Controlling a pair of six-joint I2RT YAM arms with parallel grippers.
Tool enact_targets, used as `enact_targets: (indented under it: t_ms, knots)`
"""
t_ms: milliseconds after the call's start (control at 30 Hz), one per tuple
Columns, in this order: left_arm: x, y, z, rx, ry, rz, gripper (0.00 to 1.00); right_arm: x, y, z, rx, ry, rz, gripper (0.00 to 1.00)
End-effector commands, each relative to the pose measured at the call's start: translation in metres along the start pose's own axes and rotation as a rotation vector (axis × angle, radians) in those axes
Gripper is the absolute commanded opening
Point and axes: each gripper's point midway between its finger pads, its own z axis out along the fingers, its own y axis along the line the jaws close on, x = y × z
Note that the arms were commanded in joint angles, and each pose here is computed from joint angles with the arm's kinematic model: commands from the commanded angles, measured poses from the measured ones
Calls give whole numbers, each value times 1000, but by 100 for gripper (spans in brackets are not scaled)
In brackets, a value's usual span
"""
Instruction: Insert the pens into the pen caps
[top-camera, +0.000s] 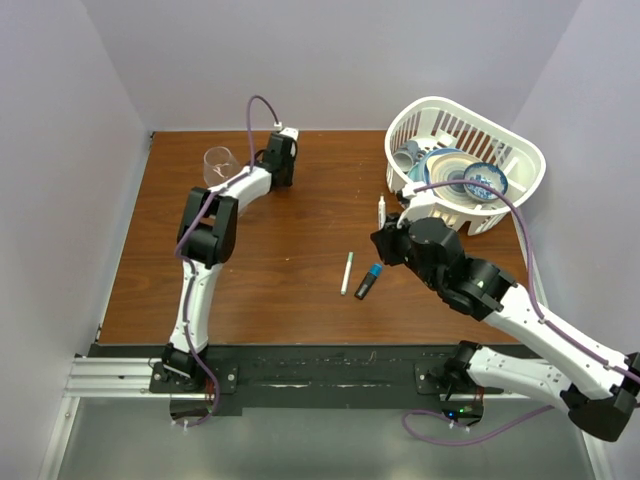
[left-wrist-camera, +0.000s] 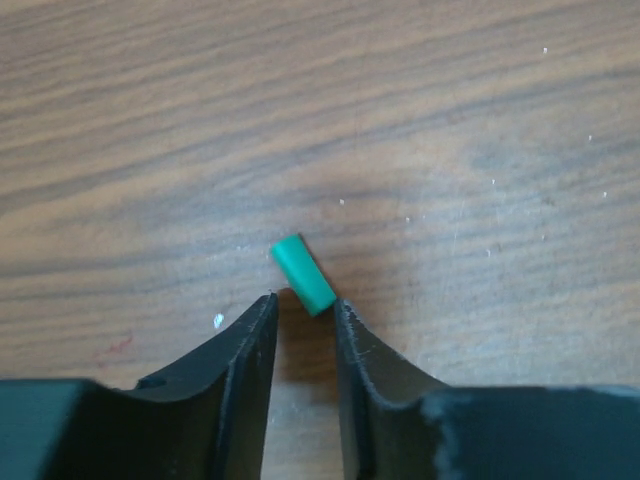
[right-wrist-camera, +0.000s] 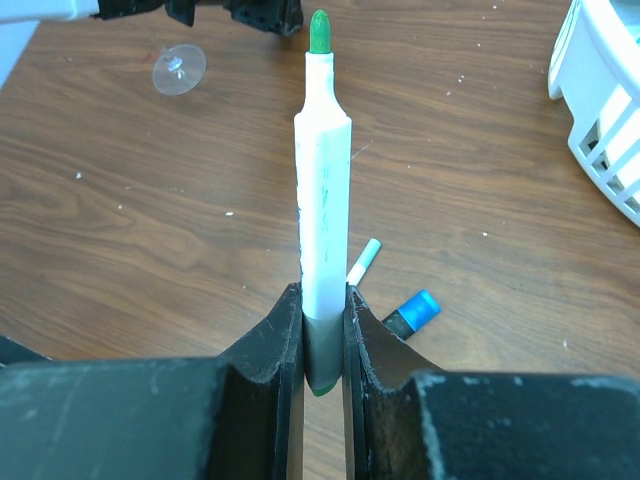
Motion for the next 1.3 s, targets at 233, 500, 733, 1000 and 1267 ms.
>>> enact_targets:
  t_ms: [233, 500, 733, 1000, 1267]
  knots:
    - [13, -2, -10, -22, 35, -7, 36, -14, -8, -22, 5, -62, 50, 0]
    - [9, -4, 5, -23, 43, -25, 41, -11, -6, -18, 0, -55, 51, 0]
    - [5, -5, 11, -11, 44, -17, 37, -15, -3, -15, -6, -60, 42, 0]
    - [10, -17, 8, 64, 67, 27, 15, -12, -2, -12, -7, -52, 39, 0]
    - [14, -53, -53, 207, 78, 113, 0, -15, -3, -17, -9, -65, 53, 0]
